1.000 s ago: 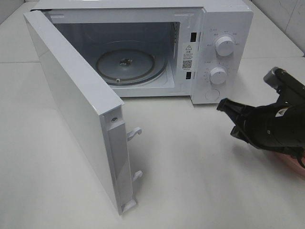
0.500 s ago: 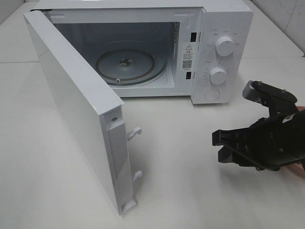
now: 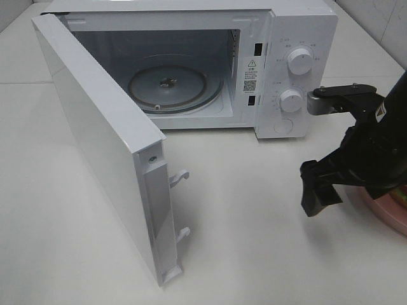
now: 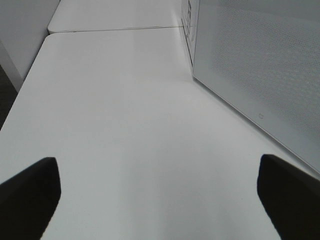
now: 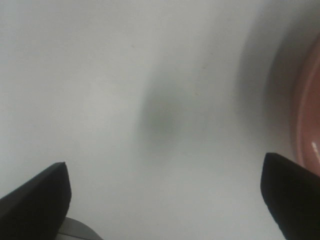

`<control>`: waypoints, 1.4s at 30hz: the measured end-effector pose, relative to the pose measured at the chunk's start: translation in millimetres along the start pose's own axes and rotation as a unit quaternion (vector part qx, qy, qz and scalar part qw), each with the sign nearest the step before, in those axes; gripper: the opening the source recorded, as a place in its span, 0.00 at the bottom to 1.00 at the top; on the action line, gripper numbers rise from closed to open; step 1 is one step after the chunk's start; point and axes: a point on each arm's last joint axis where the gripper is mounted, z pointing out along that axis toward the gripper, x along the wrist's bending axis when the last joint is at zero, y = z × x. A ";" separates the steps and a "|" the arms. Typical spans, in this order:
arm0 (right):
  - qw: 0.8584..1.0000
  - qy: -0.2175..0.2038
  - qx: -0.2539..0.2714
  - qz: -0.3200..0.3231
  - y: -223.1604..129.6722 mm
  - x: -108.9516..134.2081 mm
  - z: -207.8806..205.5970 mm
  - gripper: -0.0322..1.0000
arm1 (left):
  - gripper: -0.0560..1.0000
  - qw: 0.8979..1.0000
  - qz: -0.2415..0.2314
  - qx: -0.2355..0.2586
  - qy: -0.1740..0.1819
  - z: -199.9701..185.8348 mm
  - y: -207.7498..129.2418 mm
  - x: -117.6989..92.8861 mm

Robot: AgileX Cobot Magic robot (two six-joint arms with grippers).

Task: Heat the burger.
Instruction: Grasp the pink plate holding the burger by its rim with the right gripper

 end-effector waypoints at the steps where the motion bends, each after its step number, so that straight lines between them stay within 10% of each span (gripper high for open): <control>1: 1.000 -0.006 0.014 -0.001 2.8 -4.6 2.8 0.98 | 1.00 1.000 0.000 0.000 0.000 0.0 0.0 0.0; 42: 0.997 0.001 0.066 0.033 31.1 -64.6 82.7 0.98 | 1.00 1.000 0.000 0.000 0.000 0.0 0.0 0.0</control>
